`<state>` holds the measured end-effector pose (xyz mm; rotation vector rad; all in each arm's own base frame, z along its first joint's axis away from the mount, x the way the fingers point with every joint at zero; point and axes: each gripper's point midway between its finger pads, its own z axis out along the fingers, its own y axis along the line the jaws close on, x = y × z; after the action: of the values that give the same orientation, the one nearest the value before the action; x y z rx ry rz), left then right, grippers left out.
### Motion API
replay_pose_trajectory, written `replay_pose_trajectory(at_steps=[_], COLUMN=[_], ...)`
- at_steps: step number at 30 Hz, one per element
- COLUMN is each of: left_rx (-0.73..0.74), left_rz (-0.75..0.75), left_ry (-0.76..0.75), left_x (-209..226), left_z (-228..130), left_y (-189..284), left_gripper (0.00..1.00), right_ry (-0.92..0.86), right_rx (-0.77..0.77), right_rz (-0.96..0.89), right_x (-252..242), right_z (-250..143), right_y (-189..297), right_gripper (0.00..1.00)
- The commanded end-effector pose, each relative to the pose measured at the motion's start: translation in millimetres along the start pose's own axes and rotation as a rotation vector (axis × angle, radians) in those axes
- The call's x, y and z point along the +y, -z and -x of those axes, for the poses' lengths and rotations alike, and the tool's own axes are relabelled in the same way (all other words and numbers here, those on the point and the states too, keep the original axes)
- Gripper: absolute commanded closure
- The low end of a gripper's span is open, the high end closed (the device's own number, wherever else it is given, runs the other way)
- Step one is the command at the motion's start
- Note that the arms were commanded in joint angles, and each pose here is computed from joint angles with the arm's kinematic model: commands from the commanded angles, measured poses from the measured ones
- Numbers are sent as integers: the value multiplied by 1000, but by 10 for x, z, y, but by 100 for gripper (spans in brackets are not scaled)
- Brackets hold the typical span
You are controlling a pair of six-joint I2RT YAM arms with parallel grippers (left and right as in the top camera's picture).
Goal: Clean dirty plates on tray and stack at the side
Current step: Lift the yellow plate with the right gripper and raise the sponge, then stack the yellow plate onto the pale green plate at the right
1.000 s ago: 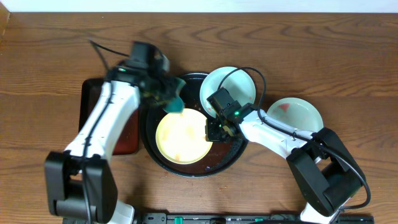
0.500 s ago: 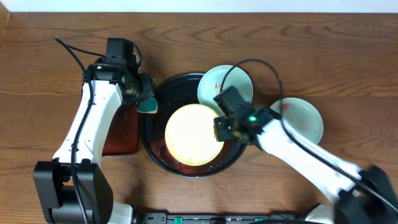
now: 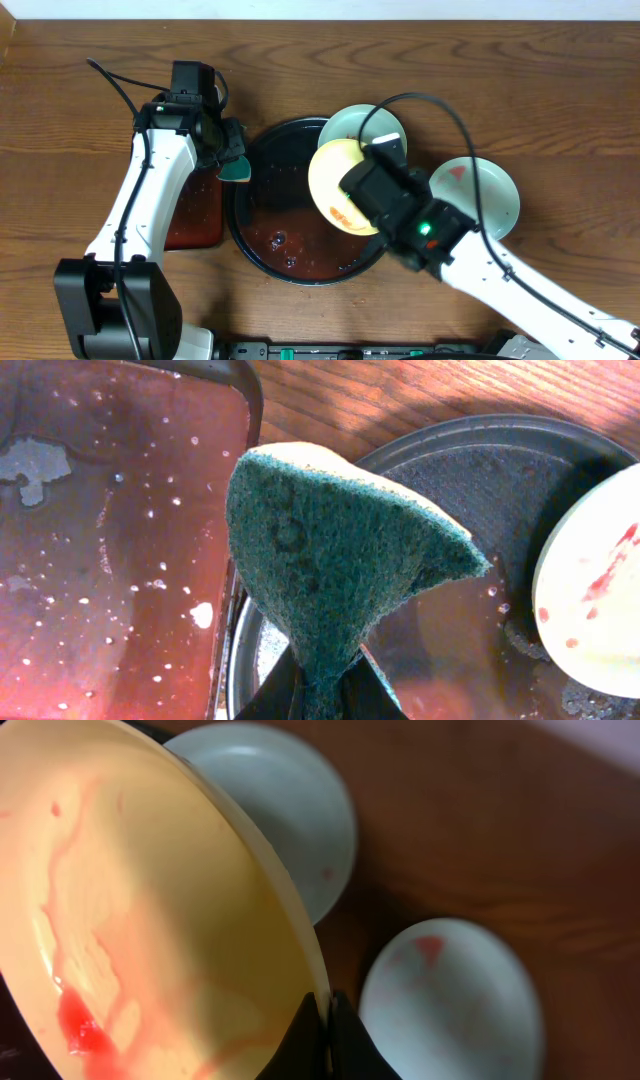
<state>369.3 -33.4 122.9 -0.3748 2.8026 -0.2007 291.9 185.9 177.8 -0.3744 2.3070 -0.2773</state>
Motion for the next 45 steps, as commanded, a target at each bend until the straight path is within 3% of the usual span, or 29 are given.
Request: replay_pose_trajectory(at_steps=[1,8,14,26,30,37,45], left_rx=[-19,-18,-18,-18,-19,-19,-19], left_rz=[9,9,9,9,12,12,12], left_ry=[6,6,6,6,6,6,6], left_x=[16,17,17,17,22,22,22], left_z=[43,42,42,42,44,44,44], left_y=[46,44,45,45,45,44,45], left_gripper=[92,92,93,92,92,93,93], right_ry=[93,197,242,230,98,-224,-550], right_rx=[-166,-363,-414,-402,-324,-25,181], right_rz=[-231,-423,-506,-426,-234,32,122], right_x=[-249,-220,-230,-118,68,105,-751], right_z=[284,556,622,581,378,-32,-182], right_y=[264,727,915,850,647,285,90], right_gripper=[99,99,99,99,99,99,99])
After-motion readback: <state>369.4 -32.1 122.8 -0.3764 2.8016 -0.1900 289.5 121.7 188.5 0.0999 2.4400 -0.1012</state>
